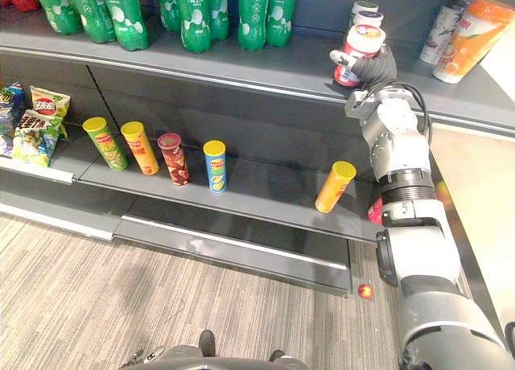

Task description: Put the gum and the chips on the shelf.

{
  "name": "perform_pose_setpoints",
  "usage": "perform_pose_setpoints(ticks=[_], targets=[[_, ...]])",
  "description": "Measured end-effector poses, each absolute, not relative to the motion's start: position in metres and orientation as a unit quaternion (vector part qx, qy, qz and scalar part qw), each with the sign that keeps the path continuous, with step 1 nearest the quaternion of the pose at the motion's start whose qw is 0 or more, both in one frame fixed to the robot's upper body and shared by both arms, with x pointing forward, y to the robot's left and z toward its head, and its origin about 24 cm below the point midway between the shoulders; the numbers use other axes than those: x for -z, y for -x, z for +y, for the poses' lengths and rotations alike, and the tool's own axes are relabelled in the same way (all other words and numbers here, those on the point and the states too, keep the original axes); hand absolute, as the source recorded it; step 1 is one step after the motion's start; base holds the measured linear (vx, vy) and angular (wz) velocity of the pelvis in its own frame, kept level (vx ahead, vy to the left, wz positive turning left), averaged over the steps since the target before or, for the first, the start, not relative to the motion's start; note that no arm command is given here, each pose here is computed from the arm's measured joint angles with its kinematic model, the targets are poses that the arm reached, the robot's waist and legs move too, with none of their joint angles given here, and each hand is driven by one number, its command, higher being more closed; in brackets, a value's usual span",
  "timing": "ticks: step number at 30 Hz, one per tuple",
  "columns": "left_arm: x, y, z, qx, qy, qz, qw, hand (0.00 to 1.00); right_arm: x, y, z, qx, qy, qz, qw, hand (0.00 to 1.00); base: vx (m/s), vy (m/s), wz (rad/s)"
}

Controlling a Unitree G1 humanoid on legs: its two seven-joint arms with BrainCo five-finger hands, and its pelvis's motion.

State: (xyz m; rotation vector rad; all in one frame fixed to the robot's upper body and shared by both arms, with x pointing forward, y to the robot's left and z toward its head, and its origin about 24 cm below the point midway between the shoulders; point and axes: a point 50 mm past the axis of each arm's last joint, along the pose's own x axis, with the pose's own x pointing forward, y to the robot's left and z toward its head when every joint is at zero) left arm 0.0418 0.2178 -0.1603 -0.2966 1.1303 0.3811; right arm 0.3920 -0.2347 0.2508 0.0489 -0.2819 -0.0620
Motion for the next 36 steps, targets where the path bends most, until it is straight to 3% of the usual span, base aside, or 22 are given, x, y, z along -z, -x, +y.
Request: perform_pose_setpoints(ticks=[1,2,29,36], targets=[[0.16,-0.042,0.218,-0.179,0.139,0.53,0.817,0.0,-0.251,-0.392,-0.234,0.029,-0.021,-0.14,0.989,1.0,0.0,0.0,0.0],[0.16,-0.042,0.218,-0.179,0.139,0.53,0.817,0.0,-0.251,-0.393,-0.233,0.028,-0.019,-0.141,0.989,0.0,0.0,0.0,0.0],[0.159,-0.047,0.221,-0.185,0.145,0.523,0.819,0.0,-0.253,-0.387,-0.23,0.015,-0.015,-0.178,0.984,0.0,0.01,0.002,-0.03],[0.158,-0.05,0.221,-0.184,0.145,0.519,0.822,0.0,-0.25,-0.377,-0.233,0.058,-0.04,-0.219,0.973,0.0,0.04,0.007,-0.09]])
